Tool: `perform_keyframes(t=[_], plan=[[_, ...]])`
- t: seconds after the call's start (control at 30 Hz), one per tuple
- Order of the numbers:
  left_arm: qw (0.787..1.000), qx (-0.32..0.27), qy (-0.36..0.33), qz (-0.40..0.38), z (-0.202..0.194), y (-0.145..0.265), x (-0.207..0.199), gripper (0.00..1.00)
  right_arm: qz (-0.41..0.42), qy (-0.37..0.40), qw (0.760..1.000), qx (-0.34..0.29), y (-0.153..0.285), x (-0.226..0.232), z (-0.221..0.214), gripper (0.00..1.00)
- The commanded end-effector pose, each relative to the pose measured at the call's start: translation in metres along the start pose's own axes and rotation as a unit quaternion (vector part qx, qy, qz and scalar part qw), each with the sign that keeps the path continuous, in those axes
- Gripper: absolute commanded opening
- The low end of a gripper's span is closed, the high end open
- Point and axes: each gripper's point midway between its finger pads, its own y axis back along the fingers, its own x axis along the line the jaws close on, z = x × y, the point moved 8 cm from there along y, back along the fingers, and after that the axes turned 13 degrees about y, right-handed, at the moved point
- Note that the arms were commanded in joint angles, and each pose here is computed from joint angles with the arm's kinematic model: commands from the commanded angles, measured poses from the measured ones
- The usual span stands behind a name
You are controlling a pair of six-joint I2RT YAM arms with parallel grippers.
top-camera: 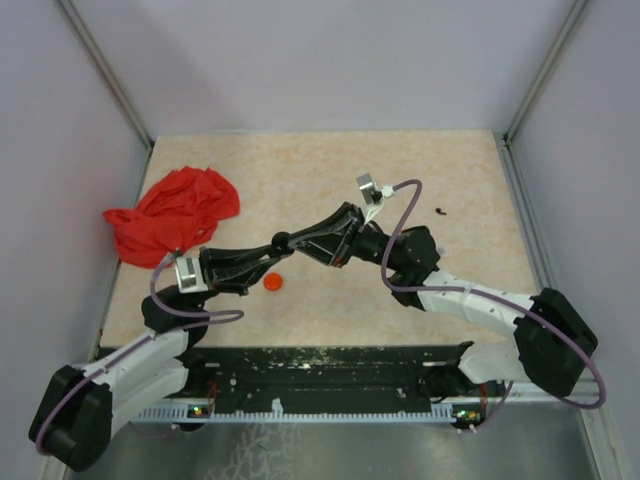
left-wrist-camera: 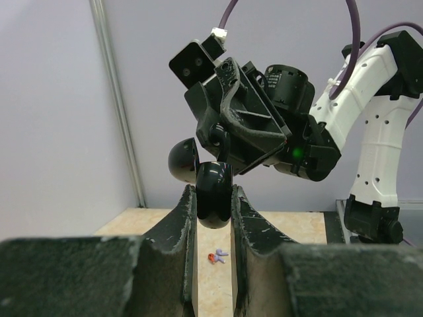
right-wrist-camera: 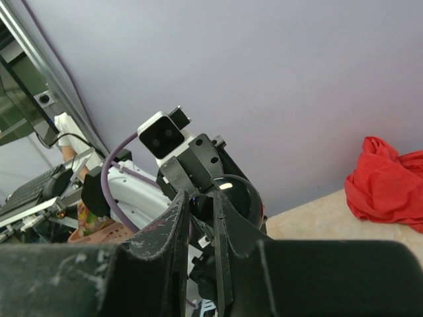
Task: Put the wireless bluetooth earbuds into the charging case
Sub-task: Place the earbud in the charging case.
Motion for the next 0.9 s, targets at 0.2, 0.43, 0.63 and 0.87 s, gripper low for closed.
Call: perform_keyframes(t=[0.2,0.43,0.63,0.87], plan=[[0.990,-0.099,-0.077,-0.071,0.042,-0.009,-0.024,0.00,0.017,0.000,1.000,-0.015,-0.004,0.002,-0.006,0.01],[0.990,-0.112,-0.071,-0.054,0.043,-0.008,-0.022,0.00,0.015,-0.003,1.000,-0.014,-0.001,0.002,-0.010,0.02],[0.990,-0.120,-0.060,-0.047,0.044,-0.008,-0.022,0.00,0.006,-0.012,1.000,-0.011,0.000,-0.001,-0.014,0.02],[0.990,-0.119,-0.059,-0.048,0.044,-0.007,-0.022,0.00,-0.011,-0.030,0.999,-0.002,0.000,-0.006,-0.019,0.08]])
